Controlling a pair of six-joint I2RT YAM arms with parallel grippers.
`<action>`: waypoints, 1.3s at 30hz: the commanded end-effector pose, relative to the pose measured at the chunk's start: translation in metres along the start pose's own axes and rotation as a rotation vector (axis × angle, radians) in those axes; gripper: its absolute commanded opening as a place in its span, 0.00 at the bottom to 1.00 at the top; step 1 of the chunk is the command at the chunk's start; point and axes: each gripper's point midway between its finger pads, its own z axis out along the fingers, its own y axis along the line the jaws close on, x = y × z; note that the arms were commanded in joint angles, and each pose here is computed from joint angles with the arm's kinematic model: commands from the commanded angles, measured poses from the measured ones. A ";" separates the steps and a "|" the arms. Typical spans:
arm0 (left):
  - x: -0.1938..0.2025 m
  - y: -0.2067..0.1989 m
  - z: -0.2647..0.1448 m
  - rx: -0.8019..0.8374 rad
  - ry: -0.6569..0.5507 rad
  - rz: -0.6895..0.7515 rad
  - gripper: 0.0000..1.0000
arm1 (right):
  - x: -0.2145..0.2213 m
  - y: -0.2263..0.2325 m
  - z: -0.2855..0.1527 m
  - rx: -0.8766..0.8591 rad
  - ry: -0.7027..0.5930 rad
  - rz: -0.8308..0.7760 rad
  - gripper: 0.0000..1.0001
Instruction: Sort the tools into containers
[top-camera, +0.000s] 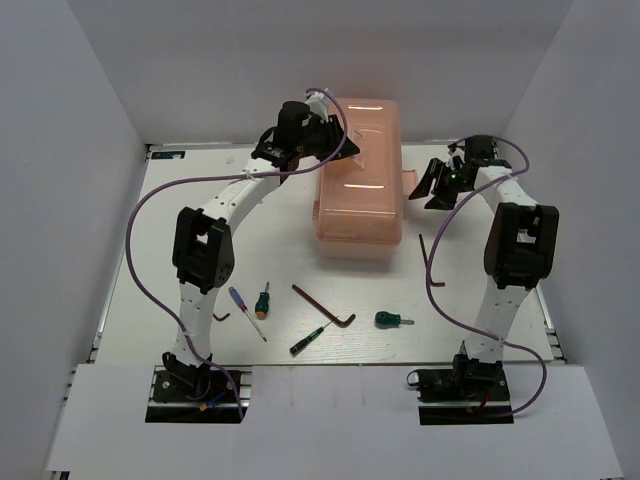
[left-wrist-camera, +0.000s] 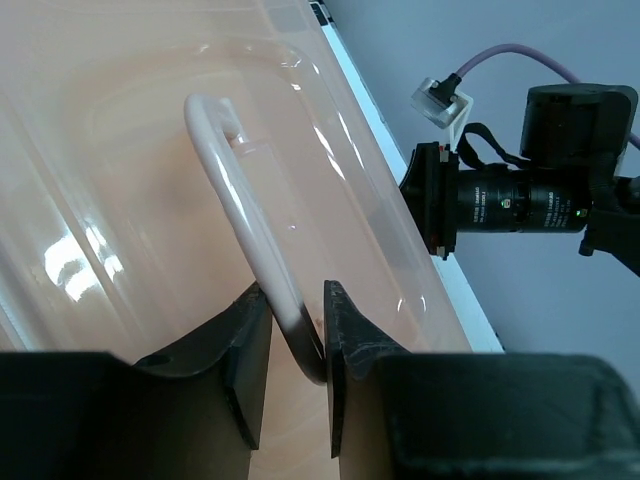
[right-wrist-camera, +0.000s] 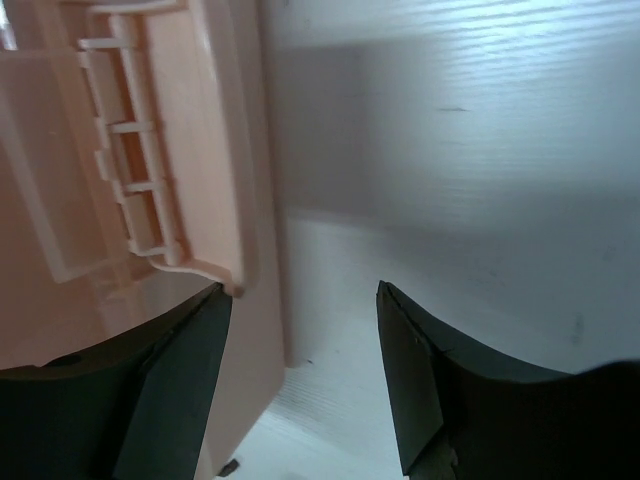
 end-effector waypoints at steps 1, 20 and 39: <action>-0.014 -0.016 -0.001 0.042 -0.028 0.065 0.00 | -0.030 0.034 -0.002 -0.176 -0.094 -0.036 0.66; -0.024 -0.018 0.006 0.047 -0.037 0.061 0.00 | -0.053 0.039 0.026 -0.408 -0.095 0.062 0.25; -0.022 0.001 0.027 0.006 -0.007 0.097 0.50 | -0.060 0.026 0.010 -0.293 -0.116 -0.129 0.04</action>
